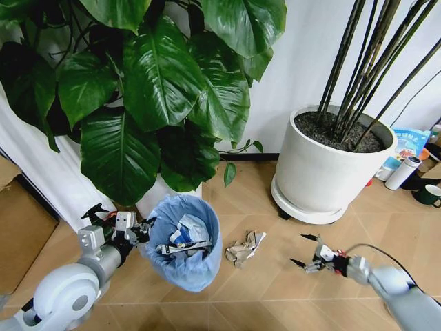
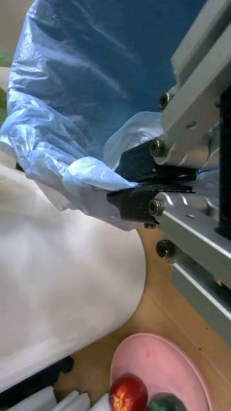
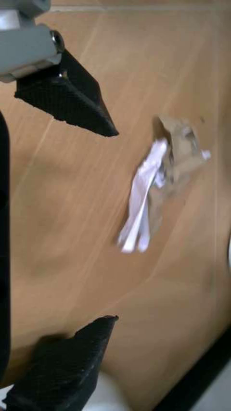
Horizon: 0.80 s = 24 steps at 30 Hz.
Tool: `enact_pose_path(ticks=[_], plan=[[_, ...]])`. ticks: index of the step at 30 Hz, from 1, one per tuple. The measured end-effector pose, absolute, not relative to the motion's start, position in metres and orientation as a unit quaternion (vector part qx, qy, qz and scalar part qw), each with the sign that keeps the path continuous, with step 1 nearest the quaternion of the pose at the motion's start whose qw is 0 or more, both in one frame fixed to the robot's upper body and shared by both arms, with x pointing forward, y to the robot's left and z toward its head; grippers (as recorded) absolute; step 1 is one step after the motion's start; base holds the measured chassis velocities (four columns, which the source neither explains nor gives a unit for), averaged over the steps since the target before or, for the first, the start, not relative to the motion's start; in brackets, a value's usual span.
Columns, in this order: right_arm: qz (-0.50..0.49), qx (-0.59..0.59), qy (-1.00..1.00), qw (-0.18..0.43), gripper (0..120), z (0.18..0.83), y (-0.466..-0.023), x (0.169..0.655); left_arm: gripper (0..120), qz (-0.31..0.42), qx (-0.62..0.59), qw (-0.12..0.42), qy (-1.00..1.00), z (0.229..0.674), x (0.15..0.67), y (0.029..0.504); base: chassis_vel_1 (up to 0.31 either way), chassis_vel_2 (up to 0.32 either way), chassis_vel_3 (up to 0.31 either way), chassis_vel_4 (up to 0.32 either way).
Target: Pick up the trash bin and place the garbage on the floor into it.
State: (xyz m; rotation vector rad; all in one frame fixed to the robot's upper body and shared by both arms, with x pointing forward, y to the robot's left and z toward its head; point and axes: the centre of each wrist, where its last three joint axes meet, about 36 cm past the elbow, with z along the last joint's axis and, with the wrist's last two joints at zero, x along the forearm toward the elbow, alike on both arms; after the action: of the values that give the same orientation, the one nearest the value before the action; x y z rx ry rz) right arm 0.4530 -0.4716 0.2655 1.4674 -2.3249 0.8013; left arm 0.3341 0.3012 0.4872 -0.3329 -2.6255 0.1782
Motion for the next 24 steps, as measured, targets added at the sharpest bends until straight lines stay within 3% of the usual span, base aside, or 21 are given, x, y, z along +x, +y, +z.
enact_pose_path(ticks=[6, 24], plan=[[0.289, 0.565, -0.759, 0.142, 100, 0.270, -0.432, 0.512, 0, 0.064, -0.112, 0.239, -0.962, 0.485, 0.333, 0.303, 0.000, 0.000, 0.000, 0.000], [0.278, 0.629, -0.708, 0.162, 100, 0.259, -0.382, 0.550, 0, 0.065, -0.100, 0.231, -0.966, 0.483, 0.343, 0.309, 0.000, 0.000, 0.000, 0.000]])
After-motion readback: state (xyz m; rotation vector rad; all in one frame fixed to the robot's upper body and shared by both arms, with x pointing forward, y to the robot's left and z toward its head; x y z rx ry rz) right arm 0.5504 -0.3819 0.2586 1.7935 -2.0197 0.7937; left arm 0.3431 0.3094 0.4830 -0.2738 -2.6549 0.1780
